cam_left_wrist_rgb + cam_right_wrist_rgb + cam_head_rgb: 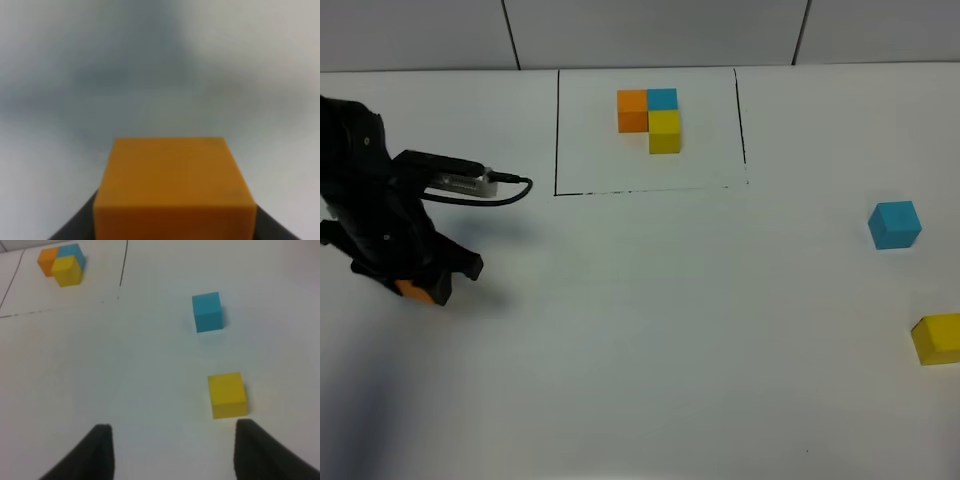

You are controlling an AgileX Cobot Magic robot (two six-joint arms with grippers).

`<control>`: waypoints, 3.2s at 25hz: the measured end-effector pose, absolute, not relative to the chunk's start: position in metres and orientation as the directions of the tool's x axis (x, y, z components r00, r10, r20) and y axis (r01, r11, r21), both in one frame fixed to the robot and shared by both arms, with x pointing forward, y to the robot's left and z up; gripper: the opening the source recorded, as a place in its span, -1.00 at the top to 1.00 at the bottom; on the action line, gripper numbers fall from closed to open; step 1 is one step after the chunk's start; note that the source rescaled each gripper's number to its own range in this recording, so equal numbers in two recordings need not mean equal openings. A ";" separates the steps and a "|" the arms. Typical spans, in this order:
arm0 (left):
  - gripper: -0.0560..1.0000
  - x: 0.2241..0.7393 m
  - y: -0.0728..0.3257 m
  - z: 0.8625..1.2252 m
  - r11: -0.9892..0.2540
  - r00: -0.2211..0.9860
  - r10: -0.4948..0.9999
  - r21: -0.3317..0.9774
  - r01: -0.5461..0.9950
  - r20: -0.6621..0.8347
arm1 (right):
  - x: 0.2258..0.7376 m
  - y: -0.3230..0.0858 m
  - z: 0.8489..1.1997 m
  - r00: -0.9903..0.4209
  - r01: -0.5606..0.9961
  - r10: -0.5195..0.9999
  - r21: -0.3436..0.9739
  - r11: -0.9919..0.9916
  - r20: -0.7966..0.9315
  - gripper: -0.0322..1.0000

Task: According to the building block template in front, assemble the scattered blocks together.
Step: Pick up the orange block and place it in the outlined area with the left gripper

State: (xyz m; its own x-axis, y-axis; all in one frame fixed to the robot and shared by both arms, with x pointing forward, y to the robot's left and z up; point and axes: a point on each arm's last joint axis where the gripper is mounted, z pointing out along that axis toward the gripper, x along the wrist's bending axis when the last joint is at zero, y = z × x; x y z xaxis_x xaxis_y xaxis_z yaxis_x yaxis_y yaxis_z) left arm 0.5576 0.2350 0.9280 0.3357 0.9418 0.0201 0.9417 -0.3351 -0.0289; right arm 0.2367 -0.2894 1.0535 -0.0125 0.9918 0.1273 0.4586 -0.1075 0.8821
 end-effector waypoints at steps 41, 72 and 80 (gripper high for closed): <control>0.89 0.639 0.021 0.903 -0.996 0.995 0.070 -0.046 0.074 0.071 | 0.237 -0.289 1.053 -0.013 0.459 0.992 0.882 -0.107 0.127 0.61; 0.89 0.642 0.018 0.883 -0.999 0.997 0.013 -0.043 0.016 0.074 | 0.237 -0.289 1.053 -0.013 0.459 0.992 0.882 -0.107 0.127 0.61; 0.45 0.642 0.018 0.883 -0.999 0.997 0.008 -0.045 0.012 0.074 | 0.237 -0.289 1.053 -0.013 0.459 0.992 0.882 -0.107 0.127 0.61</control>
State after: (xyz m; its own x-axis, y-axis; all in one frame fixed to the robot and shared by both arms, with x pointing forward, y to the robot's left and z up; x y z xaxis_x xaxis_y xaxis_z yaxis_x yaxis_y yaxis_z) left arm 0.6424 0.0180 0.8827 0.9972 0.0083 0.0738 0.0116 -0.9989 -0.0446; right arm 0.2367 -0.2894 1.0535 -0.0125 0.9918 0.1273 0.4586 -0.1075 0.8821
